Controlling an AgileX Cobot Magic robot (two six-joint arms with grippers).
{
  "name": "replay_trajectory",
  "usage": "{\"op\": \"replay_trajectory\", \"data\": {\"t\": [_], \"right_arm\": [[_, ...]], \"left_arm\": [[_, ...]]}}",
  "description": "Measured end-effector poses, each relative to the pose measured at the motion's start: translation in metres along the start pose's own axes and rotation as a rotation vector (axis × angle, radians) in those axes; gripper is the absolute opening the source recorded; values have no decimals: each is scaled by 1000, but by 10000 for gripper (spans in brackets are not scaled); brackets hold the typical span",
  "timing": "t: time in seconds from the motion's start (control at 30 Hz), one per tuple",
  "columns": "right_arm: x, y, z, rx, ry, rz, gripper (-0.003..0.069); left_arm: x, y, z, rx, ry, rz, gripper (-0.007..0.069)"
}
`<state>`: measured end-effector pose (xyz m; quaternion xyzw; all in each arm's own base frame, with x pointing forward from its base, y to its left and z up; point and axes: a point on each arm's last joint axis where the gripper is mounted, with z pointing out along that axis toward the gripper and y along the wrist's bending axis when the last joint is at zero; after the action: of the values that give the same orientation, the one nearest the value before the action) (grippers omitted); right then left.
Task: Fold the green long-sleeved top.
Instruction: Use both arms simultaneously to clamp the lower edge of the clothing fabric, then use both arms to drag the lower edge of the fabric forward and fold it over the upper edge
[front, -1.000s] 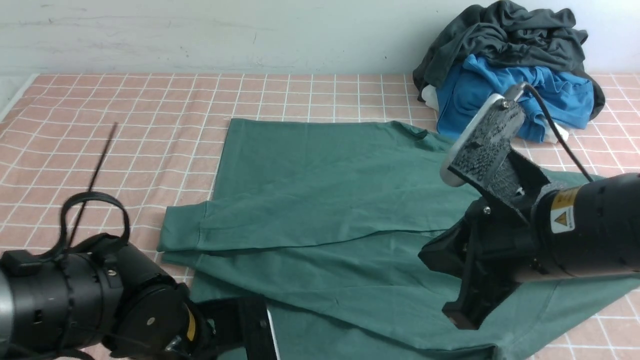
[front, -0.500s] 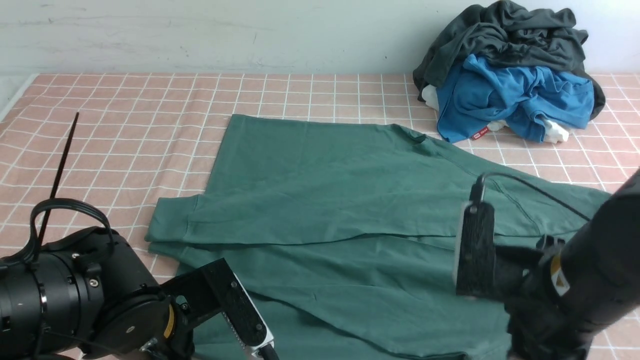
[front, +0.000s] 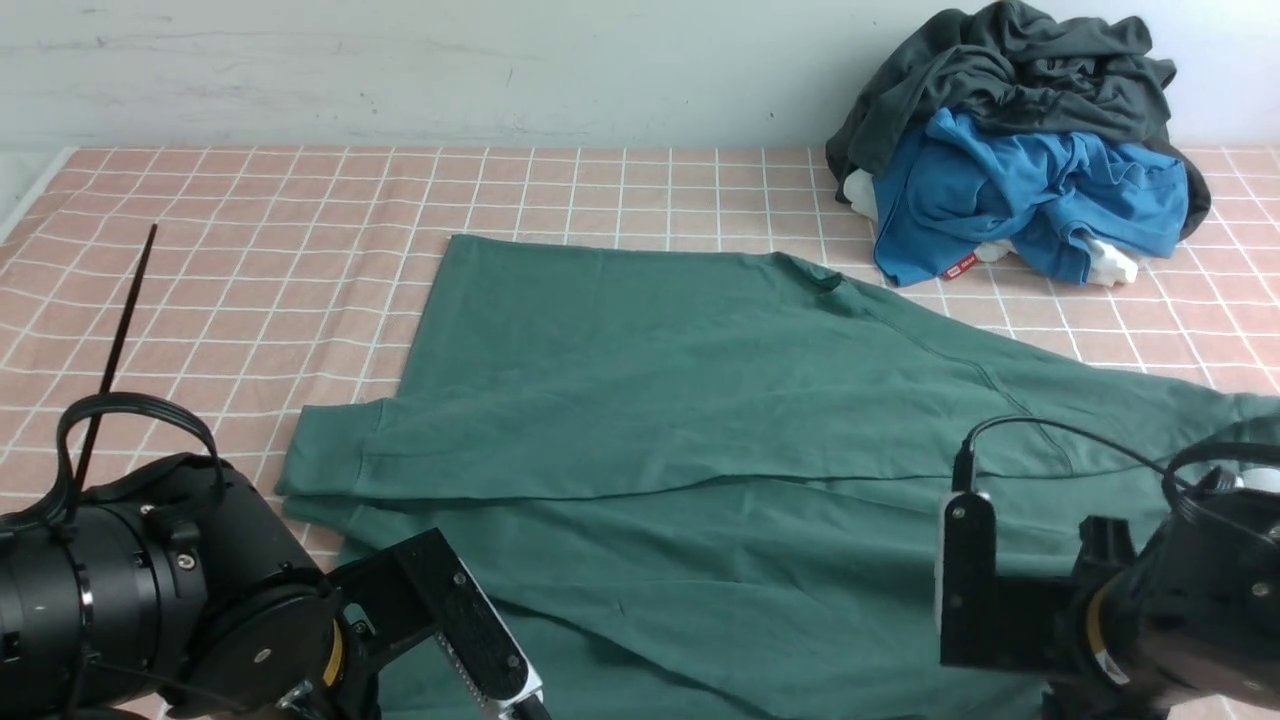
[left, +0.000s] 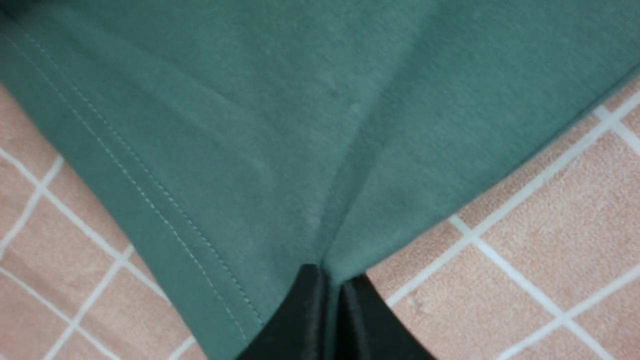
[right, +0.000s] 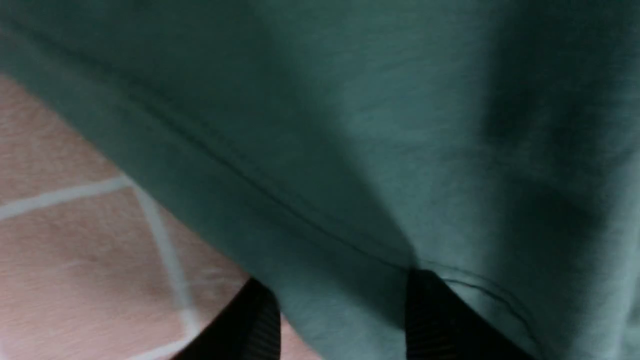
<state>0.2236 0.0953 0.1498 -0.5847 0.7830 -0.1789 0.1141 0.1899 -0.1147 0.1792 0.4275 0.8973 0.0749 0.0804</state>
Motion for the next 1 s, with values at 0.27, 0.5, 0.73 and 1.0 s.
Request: {"op": "replay_trajectory", "data": {"t": [0.27, 0.5, 0.73, 1.0], "right_arm": [[6, -7, 7, 59, 31, 49, 148], [8, -5, 6, 37, 53, 105, 10], [22, -13, -15, 105, 95, 154, 10], [32, -84, -22, 290, -90, 377, 10]], "left_arm": [[-7, 2, -9, 17, 1, -32, 6], [-12, 5, -21, 31, 10, -79, 6], [-29, 33, -82, -16, -168, -184, 6], [-65, 114, -112, -125, -431, -406, 6]]}}
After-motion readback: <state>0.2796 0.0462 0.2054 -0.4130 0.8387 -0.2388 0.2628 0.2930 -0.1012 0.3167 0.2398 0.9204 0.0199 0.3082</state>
